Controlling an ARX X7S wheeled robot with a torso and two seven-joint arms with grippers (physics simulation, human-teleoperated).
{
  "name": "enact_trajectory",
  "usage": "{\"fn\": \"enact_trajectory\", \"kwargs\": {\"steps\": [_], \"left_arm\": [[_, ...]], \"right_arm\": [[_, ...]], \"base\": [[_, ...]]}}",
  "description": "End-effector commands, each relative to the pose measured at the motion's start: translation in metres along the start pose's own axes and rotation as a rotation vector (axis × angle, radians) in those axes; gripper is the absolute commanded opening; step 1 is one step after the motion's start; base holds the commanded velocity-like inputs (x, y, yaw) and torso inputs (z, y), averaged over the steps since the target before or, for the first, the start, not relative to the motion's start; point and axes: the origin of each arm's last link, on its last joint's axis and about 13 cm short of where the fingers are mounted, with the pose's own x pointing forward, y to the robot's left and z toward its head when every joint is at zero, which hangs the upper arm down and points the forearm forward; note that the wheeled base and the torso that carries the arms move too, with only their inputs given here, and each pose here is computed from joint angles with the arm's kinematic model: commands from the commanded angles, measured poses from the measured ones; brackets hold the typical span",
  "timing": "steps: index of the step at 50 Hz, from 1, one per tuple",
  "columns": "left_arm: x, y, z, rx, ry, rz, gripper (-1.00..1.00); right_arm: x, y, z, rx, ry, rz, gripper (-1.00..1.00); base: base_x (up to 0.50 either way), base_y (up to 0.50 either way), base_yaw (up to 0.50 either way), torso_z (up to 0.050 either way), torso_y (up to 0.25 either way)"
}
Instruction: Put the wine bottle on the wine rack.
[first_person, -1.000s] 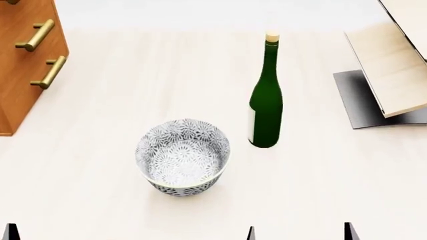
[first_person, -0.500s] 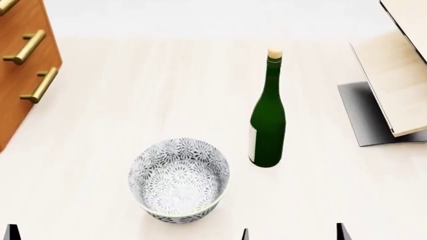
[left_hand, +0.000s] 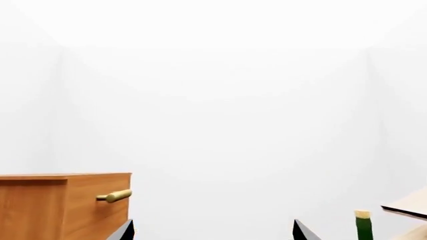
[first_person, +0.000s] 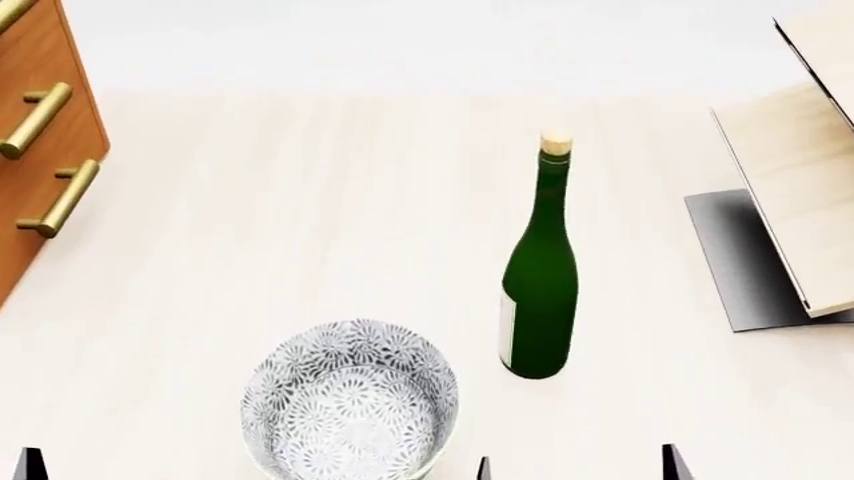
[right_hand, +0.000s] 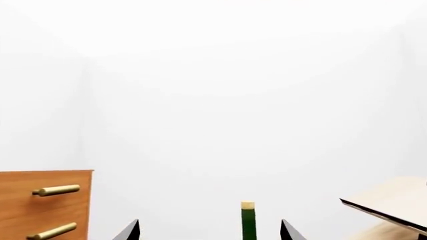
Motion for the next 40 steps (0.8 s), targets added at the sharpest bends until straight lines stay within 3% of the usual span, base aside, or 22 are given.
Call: {"fn": "enact_trajectory", "kwargs": {"steps": [1,40], "left_arm": [[-0.0001,-0.0003,-0.0002,0.001,0.003,-0.001,1.0],[0.0005,-0.001,-0.0005,0.004,0.006,-0.008,1.0]], "right_arm": [[-0.0001,0.0,-0.0006,0.006,0.007,0.002,1.0],[0.0005,0.0005,-0.0021,0.006,0.015,0.008,1.0]], "base": [[0.17,0.0,0.0,0.0,0.0],[0.17,0.0,0.0,0.0,0.0]]}}
